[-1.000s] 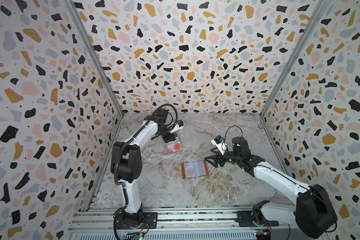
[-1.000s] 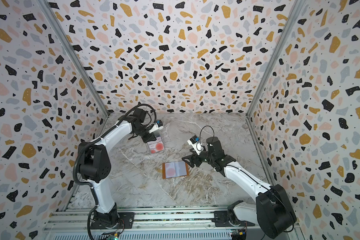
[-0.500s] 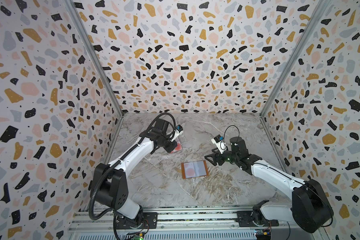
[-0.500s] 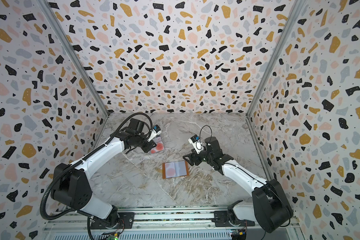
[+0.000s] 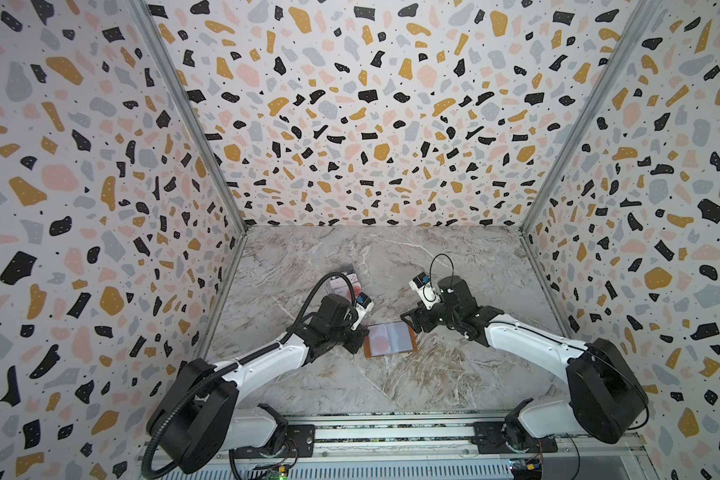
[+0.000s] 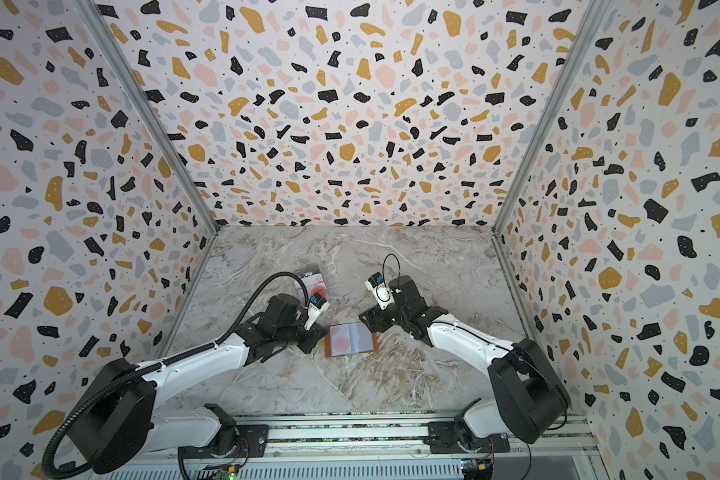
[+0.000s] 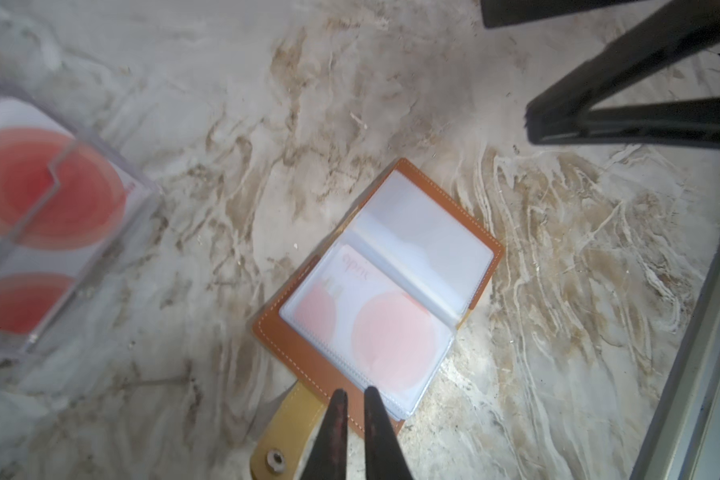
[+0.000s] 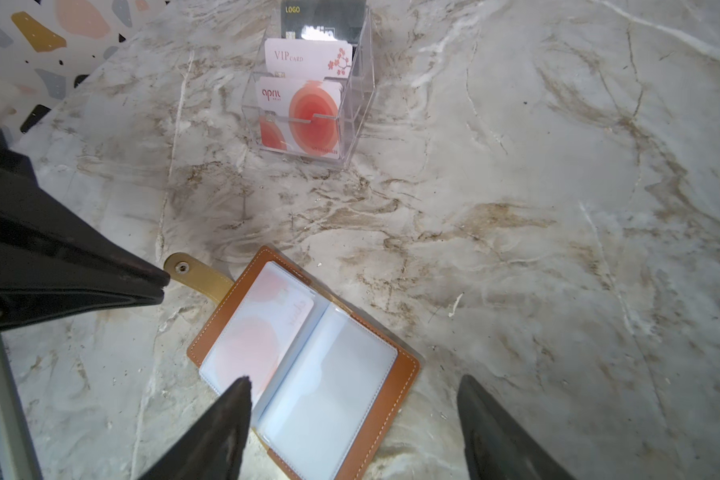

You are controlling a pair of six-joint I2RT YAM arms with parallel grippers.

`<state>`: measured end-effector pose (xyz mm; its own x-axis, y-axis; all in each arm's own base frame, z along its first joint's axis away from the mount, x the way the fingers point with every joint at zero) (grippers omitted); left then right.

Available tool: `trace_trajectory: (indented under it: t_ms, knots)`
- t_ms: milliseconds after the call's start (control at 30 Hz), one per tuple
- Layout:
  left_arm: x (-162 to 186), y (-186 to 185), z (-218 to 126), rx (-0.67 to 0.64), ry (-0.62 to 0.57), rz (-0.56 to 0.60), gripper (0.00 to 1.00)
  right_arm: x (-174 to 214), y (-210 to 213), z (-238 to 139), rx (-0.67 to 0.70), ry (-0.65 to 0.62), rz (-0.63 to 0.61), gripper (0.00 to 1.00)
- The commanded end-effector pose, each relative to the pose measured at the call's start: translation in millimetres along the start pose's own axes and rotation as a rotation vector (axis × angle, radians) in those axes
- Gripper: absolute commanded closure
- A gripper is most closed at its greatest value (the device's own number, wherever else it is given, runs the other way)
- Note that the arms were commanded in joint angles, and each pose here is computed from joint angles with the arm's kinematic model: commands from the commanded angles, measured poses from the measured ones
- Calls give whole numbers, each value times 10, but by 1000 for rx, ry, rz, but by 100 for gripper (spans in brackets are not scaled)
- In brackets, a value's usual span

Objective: Take the credit cards out of the card holder

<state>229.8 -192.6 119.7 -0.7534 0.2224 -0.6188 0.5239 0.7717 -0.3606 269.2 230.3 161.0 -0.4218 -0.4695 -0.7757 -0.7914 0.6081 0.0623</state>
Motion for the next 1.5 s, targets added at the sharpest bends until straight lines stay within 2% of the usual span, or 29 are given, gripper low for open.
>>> trace_trajectory:
  t_ms: [0,300,433,667,1067,1300,1467]
  knots:
    - [-80,12,-22,-7,-121,-73,87,-156,32,14,37,-17,-2,21]
    - [152,198,65,-102,-100,-135,93,-148,245,252,31,32,-35,21]
    - [174,224,96,-104,-117,-163,93,-155,347,369,20,53,-52,21]
    - [313,248,180,-93,-59,-181,94,-150,534,557,7,102,-103,21]
    - [331,315,194,-136,-84,-207,95,-31,809,804,12,194,-178,19]
    - [395,363,222,-164,-65,-248,96,47,847,821,10,226,-188,27]
    - [419,371,240,-166,-54,-259,96,86,859,845,6,241,-193,27]
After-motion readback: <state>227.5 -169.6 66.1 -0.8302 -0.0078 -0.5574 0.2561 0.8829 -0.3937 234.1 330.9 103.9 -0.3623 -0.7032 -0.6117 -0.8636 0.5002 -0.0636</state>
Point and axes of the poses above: each gripper's point midway between its finger pads, its own z axis out along the fingers, its own y axis along the line the jaws close on, x = y × z, the point moved 6 cm from there along -z, back along the fingers, and after that the axes turned 11 degrees about -z, right-handed, at the moved point
